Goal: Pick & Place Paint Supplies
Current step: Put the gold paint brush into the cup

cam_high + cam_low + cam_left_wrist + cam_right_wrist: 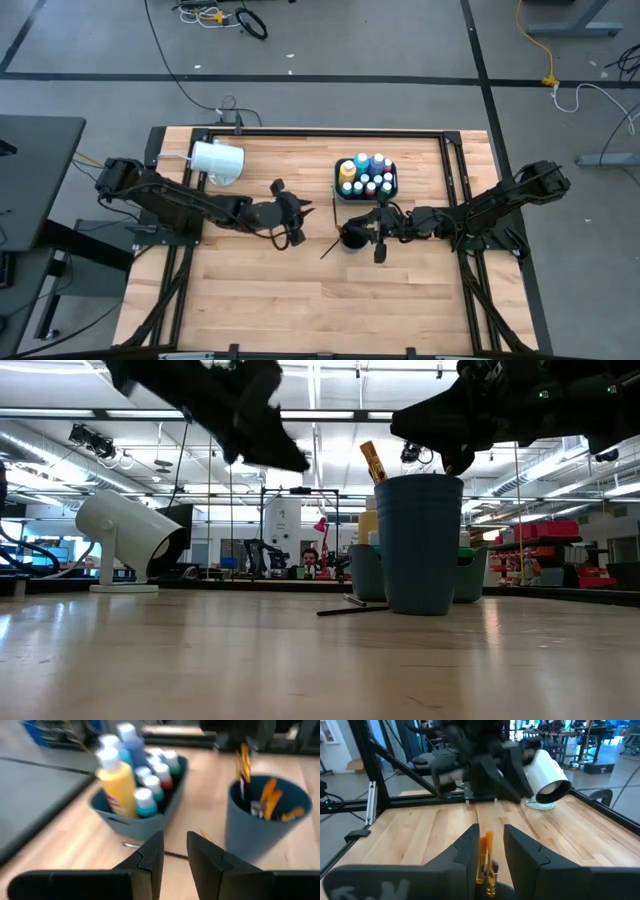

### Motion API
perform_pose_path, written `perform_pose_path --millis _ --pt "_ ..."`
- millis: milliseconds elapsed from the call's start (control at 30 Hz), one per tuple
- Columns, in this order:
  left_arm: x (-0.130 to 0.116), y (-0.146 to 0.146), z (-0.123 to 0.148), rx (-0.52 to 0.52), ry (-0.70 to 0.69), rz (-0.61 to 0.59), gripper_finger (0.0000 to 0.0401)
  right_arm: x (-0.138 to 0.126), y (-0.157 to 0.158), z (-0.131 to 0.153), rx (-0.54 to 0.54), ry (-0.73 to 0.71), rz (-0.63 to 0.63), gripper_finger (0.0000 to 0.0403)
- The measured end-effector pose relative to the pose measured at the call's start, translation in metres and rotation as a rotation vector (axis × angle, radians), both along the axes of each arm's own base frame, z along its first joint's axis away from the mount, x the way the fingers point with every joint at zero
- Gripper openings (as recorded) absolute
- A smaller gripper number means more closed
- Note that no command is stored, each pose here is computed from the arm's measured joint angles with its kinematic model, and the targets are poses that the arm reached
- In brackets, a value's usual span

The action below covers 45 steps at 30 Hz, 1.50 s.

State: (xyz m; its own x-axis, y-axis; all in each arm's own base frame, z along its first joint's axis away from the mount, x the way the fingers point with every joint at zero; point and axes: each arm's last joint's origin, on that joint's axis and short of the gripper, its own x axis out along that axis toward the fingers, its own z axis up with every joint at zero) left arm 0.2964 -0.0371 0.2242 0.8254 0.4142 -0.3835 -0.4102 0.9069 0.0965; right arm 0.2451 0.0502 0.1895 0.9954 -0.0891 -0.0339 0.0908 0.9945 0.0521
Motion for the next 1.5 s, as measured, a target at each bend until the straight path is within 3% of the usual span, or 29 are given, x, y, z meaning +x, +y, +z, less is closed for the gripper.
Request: perform_pose_path --millis 167,367,633,767,1067,1300,1500 --pt "0.012 0.006 -0.024 -0.048 0.097 -0.129 0.0102 0.000 0.001 0.001 -0.021 -0.004 0.031 0.0094" --pt "0.030 0.001 -0.066 -0.164 0.155 -0.220 0.0140 0.000 0.001 0.002 -0.020 -0.016 0.030 0.0113" --pt "0.049 -0.018 -0.098 -0.286 0.017 -0.222 0.0190 0.000 -0.001 0.000 -0.030 0.004 -0.031 0.0167" --pt "0.052 -0.032 -0.111 -0.287 -0.029 -0.225 0.0195 0.000 -0.001 0.000 -0.028 0.007 -0.047 0.0183" --pt "0.046 -0.056 -0.151 -0.211 -0.005 -0.105 0.0185 0.000 -0.001 0.001 -0.072 0.002 -0.046 0.0185" --pt "0.041 -0.063 -0.160 -0.198 0.019 -0.025 0.0177 0.000 -0.001 0.001 -0.072 0.002 -0.046 0.0186" --pt "0.039 -0.063 -0.162 -0.144 0.066 -0.029 0.0109 0.000 -0.001 0.001 -0.051 0.000 -0.046 0.0186"
